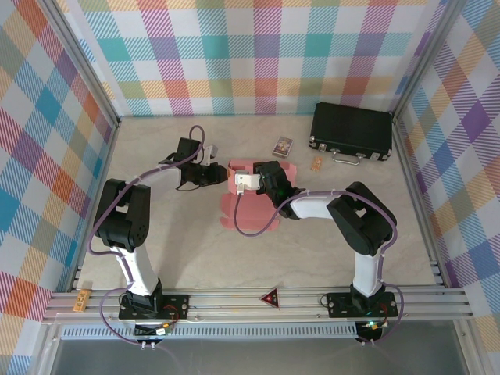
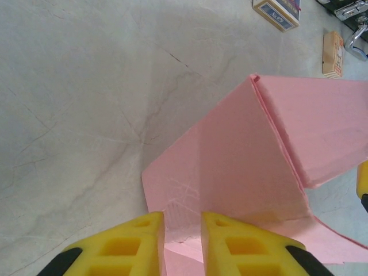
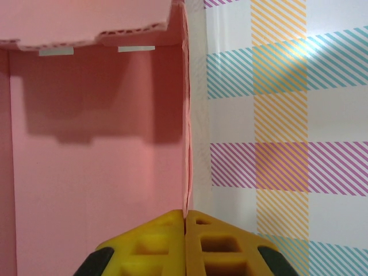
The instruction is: Fold the paper box
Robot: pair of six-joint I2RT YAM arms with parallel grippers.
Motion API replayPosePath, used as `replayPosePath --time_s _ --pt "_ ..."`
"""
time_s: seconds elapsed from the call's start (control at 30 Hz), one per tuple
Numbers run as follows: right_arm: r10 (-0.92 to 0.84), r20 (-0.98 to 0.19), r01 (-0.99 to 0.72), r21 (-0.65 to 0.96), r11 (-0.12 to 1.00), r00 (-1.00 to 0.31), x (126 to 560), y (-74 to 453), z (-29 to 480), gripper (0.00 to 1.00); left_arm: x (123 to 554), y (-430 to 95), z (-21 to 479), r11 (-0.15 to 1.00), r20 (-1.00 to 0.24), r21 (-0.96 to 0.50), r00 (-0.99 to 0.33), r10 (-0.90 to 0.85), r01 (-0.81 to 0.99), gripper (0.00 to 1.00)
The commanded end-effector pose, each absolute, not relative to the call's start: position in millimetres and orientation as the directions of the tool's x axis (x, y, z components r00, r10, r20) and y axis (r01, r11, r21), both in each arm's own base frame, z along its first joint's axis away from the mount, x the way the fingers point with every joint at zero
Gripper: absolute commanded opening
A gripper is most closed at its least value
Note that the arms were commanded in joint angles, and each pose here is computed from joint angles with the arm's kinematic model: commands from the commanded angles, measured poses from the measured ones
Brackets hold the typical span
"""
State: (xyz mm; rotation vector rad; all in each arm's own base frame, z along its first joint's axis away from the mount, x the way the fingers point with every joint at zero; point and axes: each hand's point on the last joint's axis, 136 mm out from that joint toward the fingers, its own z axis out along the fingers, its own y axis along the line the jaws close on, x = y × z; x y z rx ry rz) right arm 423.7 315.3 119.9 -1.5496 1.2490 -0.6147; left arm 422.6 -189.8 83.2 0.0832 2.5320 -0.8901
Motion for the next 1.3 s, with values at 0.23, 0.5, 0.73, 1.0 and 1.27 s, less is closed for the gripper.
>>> replayPosePath --time_s 0.23,0.5,0.73,1.0,1.27 --pt "-0.928 -0.196 -0.449 -0.893 0.035 0.318 423.5 313.4 105.8 0.08 408.7 -192.6 75.1 0.764 -0.423 -0.601 -0.905 -0.053 0.236 0.23" --pt "-0.929 -0.198 -0.454 -0.890 0.037 0.314 423.0 312.2 105.0 0.08 411.1 -195.2 74.7 0.752 -0.428 -0.613 -0.902 -0.059 0.241 0.21" --pt "-0.930 -0.195 -0.455 -0.890 0.033 0.312 422.7 311.6 103.8 0.08 410.0 -202.3 81.1 0.715 -0.439 -0.645 -0.897 -0.056 0.271 0.25" --pt "-0.929 -0.196 -0.454 -0.890 0.034 0.314 423.0 312.2 105.4 0.08 406.0 -200.5 83.1 0.720 -0.451 -0.634 -0.891 -0.046 0.283 0.25" --pt "-0.929 -0.202 -0.457 -0.889 0.040 0.312 422.4 311.5 106.7 0.08 417.0 -196.4 74.6 0.750 -0.452 -0.608 -0.890 -0.059 0.259 0.29"
